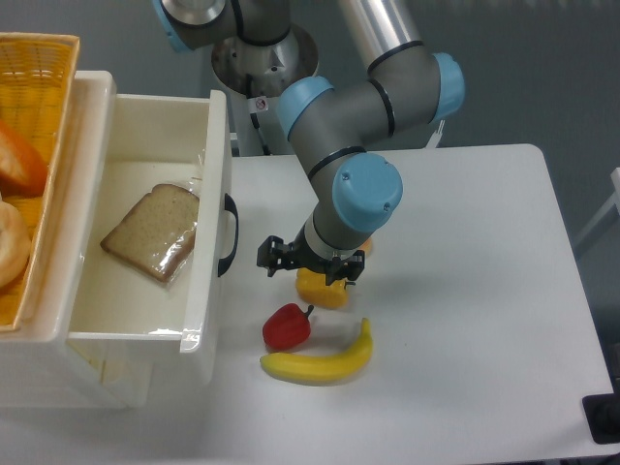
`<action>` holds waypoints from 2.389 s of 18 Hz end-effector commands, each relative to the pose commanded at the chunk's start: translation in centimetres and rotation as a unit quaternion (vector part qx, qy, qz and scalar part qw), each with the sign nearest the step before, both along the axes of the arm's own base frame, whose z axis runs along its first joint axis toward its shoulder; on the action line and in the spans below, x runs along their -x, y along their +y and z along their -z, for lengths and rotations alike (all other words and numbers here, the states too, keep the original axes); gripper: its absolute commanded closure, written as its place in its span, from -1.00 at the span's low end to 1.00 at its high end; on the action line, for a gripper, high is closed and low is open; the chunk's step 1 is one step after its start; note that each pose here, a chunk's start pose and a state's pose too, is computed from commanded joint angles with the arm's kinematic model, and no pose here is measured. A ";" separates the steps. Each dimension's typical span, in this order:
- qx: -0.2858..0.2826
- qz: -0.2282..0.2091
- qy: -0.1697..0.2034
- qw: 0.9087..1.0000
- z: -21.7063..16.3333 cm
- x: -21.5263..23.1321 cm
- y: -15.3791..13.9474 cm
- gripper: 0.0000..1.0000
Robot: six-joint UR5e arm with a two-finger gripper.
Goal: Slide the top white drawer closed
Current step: 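Move the gripper toward the open white drawer's front face, then push the drawer front with the gripper, sliding the drawer shut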
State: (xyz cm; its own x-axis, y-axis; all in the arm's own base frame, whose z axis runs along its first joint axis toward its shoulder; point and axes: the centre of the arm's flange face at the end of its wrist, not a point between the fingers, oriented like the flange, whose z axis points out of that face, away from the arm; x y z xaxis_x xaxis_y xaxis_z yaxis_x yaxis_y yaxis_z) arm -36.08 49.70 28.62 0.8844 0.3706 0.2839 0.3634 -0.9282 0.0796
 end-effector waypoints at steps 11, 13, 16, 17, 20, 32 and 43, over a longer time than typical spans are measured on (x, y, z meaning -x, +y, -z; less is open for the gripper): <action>-0.015 0.004 -0.010 1.000 -0.4 -1.0 0.8 -1.00; -0.016 0.004 -0.011 1.000 -0.4 -1.1 0.9 -1.00; -0.016 0.005 -0.011 1.000 -0.4 -1.2 0.9 -1.00; -0.016 0.006 -0.011 1.000 -0.4 -1.3 0.9 -1.00; -0.016 0.011 -0.011 1.000 -0.4 -1.8 1.2 -1.00; -0.030 0.026 -0.015 0.999 -1.0 -2.8 1.8 -1.00; -0.053 0.042 -0.023 0.997 -2.7 -5.2 2.9 -1.00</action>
State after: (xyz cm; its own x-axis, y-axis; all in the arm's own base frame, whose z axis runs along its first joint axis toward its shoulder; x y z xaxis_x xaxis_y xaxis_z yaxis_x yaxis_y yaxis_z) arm -30.89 52.62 31.32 0.8967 0.2607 0.3578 0.2814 -0.9596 -0.0061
